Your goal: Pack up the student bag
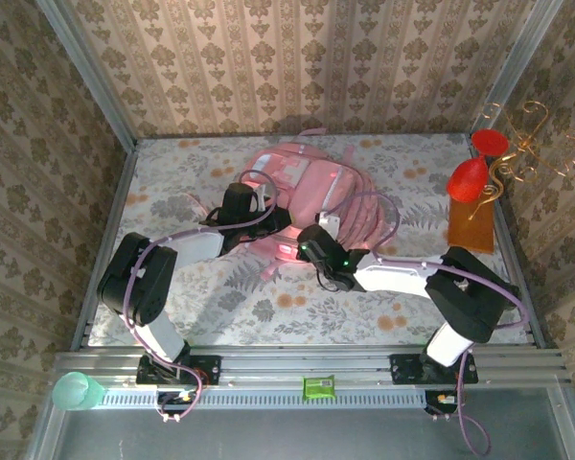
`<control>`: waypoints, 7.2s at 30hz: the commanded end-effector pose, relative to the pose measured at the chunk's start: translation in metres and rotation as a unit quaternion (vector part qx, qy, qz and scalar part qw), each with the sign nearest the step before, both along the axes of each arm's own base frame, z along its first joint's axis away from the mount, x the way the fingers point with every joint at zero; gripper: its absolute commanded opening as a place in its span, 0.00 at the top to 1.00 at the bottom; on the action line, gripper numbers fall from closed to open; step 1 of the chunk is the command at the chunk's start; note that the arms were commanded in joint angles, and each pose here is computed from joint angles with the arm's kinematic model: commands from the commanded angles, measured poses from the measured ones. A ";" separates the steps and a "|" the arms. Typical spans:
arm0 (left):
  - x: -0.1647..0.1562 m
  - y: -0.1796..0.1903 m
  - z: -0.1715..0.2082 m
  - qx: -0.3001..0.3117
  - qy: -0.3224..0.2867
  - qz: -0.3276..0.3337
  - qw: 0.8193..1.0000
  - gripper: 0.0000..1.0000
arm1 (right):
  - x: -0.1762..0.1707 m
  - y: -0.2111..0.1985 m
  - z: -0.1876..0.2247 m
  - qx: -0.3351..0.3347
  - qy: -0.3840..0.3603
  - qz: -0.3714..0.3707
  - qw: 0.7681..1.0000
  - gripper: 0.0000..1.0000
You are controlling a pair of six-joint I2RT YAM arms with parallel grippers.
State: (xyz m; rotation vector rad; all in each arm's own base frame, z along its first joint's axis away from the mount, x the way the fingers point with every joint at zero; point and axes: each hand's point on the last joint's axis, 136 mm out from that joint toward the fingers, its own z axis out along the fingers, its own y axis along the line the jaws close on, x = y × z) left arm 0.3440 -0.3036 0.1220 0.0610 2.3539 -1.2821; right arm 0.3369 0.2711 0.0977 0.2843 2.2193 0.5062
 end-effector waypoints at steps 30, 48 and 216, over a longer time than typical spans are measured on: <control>-0.008 -0.013 0.016 -0.015 -0.023 -0.040 0.999 1.00 | -0.005 -0.004 0.017 0.053 0.006 0.013 0.999 0.67; -0.008 -0.012 0.017 -0.011 -0.026 -0.040 0.999 1.00 | 0.002 -0.014 -0.011 -0.012 0.024 -0.039 0.999 0.86; -0.111 0.031 0.073 0.182 -0.615 -0.367 0.674 1.00 | 0.015 -0.073 0.027 -0.112 0.156 0.230 0.954 1.00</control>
